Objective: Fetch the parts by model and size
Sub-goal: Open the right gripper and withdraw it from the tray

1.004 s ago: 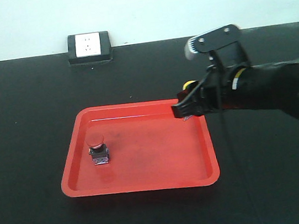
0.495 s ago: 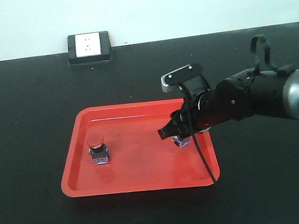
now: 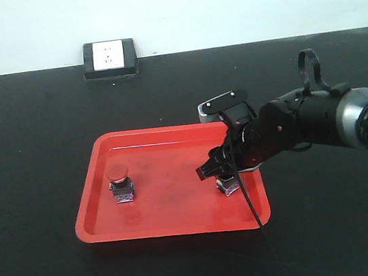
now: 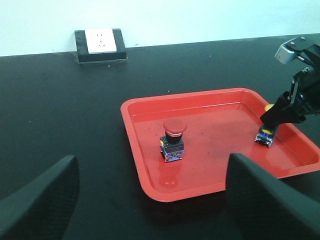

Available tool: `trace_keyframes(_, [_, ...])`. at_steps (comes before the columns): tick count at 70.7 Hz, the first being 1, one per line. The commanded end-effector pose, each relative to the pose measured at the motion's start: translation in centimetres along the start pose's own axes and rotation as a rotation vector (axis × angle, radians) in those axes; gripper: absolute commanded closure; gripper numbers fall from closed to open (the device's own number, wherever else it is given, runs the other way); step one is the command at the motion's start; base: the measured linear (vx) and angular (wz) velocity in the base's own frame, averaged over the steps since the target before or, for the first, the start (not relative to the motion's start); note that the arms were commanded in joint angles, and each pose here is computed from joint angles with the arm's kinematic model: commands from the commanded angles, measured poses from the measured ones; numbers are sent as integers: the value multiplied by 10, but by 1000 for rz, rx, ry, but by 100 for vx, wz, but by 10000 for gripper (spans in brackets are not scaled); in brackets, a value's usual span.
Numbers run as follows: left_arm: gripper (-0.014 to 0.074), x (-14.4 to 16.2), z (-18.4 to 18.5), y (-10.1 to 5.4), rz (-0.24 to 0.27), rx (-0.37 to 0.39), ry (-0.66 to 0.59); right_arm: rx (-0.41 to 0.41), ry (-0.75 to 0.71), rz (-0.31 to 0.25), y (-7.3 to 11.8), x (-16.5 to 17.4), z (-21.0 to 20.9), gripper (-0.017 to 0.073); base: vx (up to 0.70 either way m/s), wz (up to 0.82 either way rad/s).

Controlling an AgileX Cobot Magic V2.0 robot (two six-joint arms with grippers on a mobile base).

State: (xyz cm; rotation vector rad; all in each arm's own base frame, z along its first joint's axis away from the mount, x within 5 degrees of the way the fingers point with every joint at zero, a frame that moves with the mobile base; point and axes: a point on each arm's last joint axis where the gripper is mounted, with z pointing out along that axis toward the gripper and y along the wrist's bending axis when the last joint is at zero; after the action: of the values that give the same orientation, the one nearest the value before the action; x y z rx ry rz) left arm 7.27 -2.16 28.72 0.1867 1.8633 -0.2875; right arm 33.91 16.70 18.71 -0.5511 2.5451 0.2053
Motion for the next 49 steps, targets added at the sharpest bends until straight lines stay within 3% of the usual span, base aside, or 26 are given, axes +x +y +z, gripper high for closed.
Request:
trace_keyframes(1, [17,-13,-3,-4,-2,35,-78,12,-129,-26,-1,-24,-41,34,0,0])
trace_keyframes(12, [17,-13,-3,-4,-2,35,-78,15,-176,-36,0,-28,-82,-2,0,0])
trace_keyframes(26, [17,-13,-3,-4,-2,35,-79,19,-306,-47,1,-25,-163,-1,0,0])
trace_keyframes(38, [17,-13,-3,-4,-2,35,-79,20,-431,-60,3,-3,-242,-1,0,0])
trace_keyframes(49, [17,-13,-3,-4,-2,35,-79,34,-563,-111,4,25,-303,-1,0,0])
